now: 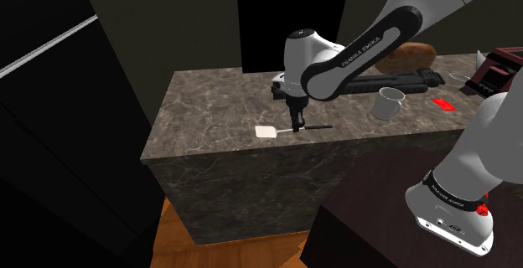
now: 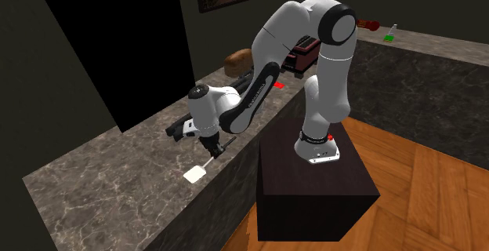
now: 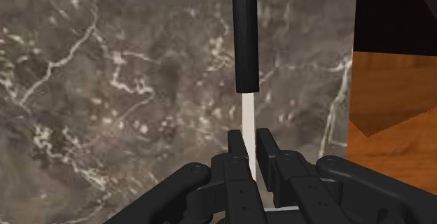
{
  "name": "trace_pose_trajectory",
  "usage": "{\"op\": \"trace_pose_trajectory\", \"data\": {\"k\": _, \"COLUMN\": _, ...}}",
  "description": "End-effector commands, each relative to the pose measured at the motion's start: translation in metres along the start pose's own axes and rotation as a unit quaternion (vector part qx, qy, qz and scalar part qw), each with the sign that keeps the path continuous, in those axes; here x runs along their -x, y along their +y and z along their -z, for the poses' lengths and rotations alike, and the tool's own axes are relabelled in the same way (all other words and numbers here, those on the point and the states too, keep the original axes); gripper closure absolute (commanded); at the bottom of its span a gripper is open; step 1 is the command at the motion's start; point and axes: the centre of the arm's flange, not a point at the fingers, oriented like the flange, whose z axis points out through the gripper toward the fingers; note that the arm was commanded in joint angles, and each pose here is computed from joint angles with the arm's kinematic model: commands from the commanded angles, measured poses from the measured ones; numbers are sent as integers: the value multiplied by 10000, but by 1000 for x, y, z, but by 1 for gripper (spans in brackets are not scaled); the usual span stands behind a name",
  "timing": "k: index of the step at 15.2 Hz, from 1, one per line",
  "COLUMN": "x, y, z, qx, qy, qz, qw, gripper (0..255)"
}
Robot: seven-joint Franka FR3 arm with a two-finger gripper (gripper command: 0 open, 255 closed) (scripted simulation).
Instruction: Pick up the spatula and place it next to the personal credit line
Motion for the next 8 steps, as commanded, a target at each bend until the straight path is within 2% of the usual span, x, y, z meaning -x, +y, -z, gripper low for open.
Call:
{"op": "trace_pose_trajectory", "data": {"k": 1, "x": 0, "y": 0, "z": 0, "qx": 0, "qy": 0, "qz": 0, "qw": 10000, "gripper": 255}}
{"op": "trace_pose_trajectory", "data": {"k": 3, "x": 0, "y": 0, "z": 0, "qx": 0, "qy": 1, "qz": 0, "qw": 10000, "gripper": 255}}
{"op": "trace_pose_trajectory", "data": {"k": 8, "x": 2, "y": 0, "z": 26, "qx": 0, "qy": 1, "qz": 0, "qw": 10000, "gripper": 255}}
